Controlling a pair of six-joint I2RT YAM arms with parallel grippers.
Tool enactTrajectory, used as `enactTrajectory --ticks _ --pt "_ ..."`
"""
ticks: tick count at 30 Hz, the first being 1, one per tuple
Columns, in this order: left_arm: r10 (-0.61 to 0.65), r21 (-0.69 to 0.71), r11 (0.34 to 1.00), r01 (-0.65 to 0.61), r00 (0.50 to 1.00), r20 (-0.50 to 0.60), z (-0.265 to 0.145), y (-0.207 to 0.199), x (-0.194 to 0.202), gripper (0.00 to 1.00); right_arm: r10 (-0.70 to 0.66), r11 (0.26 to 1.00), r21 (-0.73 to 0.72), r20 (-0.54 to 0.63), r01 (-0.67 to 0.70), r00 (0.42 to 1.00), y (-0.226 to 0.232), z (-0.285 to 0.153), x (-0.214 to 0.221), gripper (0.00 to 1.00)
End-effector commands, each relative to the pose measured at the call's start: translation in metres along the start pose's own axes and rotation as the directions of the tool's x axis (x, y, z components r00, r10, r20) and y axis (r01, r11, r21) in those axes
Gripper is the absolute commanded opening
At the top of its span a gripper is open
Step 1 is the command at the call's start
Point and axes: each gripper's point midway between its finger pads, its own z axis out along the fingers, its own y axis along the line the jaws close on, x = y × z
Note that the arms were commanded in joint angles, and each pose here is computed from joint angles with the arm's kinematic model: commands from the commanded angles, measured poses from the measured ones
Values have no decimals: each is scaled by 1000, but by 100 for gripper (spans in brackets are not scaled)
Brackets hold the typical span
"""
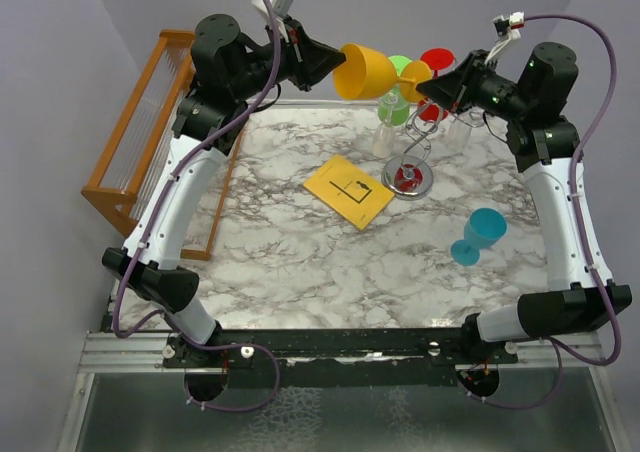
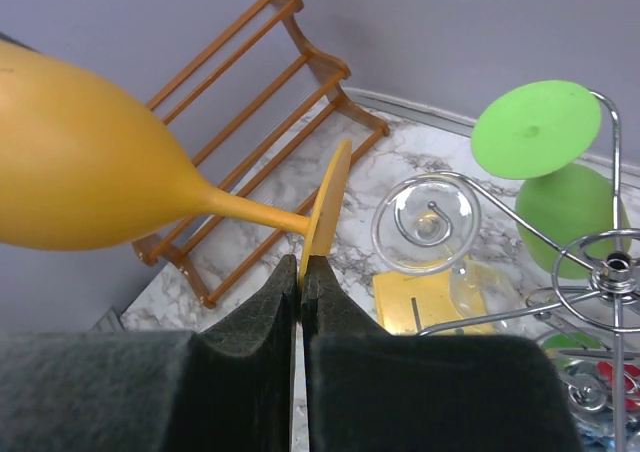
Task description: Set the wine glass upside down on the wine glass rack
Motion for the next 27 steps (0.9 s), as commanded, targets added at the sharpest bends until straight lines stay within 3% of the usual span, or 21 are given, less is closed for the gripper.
enactTrajectory --ticks 1,11,18,23,27 --pt "37 -6 999 -37 999 26 -6 -5 -5 9 -16 997 82 39 13 999 -14 1 -8 1" --pt "60 -61 996 -63 997 -43 -26 0 16 42 -78 980 188 55 66 995 -42 -15 -11 1" --pt "107 -175 977 -124 989 -107 -49 18 34 63 -231 945 248 51 212 972 -48 -33 -20 1" --pt "170 -255 944 -208 972 -162 -71 32 43 79 -438 867 259 -14 426 899 -41 -51 -20 1" --pt "198 -283 925 -253 958 -207 -81 39 53 86 -632 738 216 -115 640 767 -35 -68 -12 1"
